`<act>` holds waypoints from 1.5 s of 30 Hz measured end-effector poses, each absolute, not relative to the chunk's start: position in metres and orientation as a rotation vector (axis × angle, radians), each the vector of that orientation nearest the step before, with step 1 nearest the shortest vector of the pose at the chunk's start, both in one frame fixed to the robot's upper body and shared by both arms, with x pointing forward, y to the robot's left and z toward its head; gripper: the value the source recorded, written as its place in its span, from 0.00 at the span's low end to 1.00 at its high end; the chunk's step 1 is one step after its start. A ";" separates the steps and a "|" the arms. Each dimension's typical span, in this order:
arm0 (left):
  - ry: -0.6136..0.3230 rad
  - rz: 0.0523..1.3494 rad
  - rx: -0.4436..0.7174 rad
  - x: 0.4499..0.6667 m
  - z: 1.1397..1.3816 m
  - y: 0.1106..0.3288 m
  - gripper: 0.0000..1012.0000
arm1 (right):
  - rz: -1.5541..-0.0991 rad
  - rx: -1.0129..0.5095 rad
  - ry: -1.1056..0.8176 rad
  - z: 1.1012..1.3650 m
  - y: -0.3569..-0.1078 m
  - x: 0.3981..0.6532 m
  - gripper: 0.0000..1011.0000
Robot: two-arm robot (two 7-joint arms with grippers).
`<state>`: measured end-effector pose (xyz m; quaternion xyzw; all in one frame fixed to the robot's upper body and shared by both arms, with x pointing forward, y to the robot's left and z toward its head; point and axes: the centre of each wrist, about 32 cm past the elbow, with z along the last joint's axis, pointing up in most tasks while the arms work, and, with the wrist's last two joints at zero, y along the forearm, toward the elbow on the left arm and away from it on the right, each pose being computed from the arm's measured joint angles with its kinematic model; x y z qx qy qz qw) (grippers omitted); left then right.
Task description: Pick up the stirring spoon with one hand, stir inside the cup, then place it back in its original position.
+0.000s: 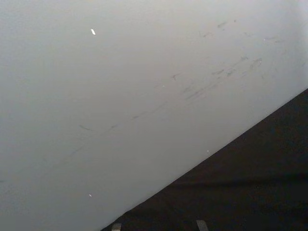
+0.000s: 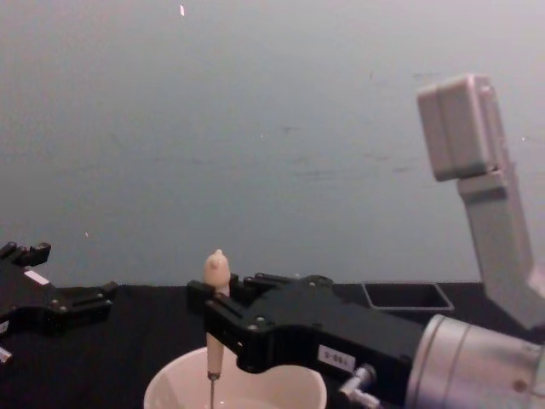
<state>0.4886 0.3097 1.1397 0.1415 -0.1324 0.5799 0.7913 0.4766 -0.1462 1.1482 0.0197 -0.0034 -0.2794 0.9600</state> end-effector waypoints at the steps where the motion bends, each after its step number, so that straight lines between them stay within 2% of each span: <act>1: -0.285 1.248 0.304 0.489 1.140 0.310 0.99 | -0.572 0.039 -0.008 1.148 -0.144 0.479 0.22; 11: -0.285 1.248 0.304 0.489 1.140 0.310 0.99 | -0.616 0.038 -0.014 1.146 -0.139 0.490 0.22; 23: -0.285 1.248 0.304 0.489 1.140 0.310 0.99 | -0.665 0.030 -0.028 1.144 -0.145 0.498 0.22; 45: -0.285 1.248 0.304 0.489 1.140 0.310 0.99 | -0.676 0.027 -0.035 1.146 -0.171 0.488 0.22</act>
